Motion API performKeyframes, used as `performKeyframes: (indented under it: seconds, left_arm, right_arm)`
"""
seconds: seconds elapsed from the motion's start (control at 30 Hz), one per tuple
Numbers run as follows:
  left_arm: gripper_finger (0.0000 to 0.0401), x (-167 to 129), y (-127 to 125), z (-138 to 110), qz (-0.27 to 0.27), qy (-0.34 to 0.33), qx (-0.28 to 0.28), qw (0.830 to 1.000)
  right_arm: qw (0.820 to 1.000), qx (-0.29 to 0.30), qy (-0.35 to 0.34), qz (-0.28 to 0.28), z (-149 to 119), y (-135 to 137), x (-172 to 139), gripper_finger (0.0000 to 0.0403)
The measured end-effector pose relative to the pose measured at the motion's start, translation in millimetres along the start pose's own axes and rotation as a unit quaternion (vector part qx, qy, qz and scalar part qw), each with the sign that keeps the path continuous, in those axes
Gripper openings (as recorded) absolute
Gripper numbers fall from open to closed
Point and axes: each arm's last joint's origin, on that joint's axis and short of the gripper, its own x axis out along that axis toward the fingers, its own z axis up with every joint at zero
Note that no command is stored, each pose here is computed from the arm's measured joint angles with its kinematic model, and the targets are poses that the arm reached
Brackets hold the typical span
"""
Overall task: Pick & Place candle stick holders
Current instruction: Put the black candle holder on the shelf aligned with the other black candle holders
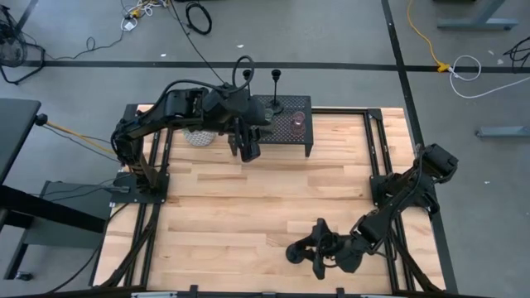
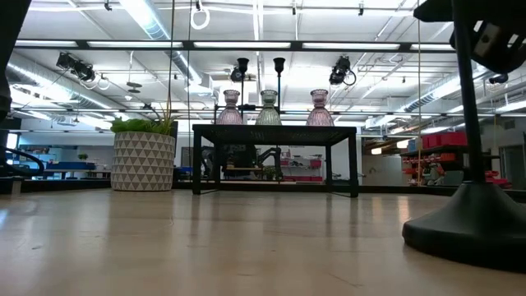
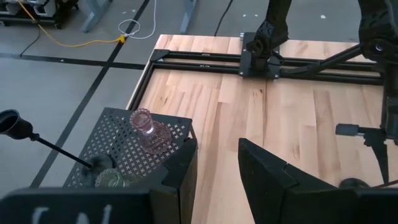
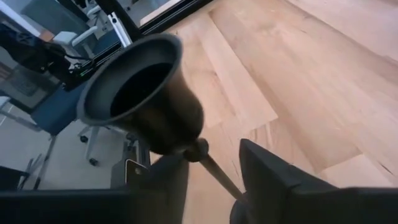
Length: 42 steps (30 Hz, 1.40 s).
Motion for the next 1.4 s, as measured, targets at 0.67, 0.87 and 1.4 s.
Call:
performKeyframes:
  seconds: [0.67, 0.87, 1.4]
  left_arm:
    - [0.0119, 0, 2, -1, 0.015, 0.005, 0.000, 1.000]
    - [0.0119, 0, 2, -1, 0.015, 0.005, 0.000, 1.000]
    - [0.0119, 0, 2, -1, 0.011, 0.005, 0.000, 1.000]
  right_arm:
    - [1.000, -0.006, 0.003, -0.024, 43, -23, 0, 0.0003]
    - [0.999, -0.032, -0.007, -0.036, 100, -45, -43, 0.0001]
    - [0.954, -0.089, -0.130, -0.253, 284, -82, -206, 0.0000]
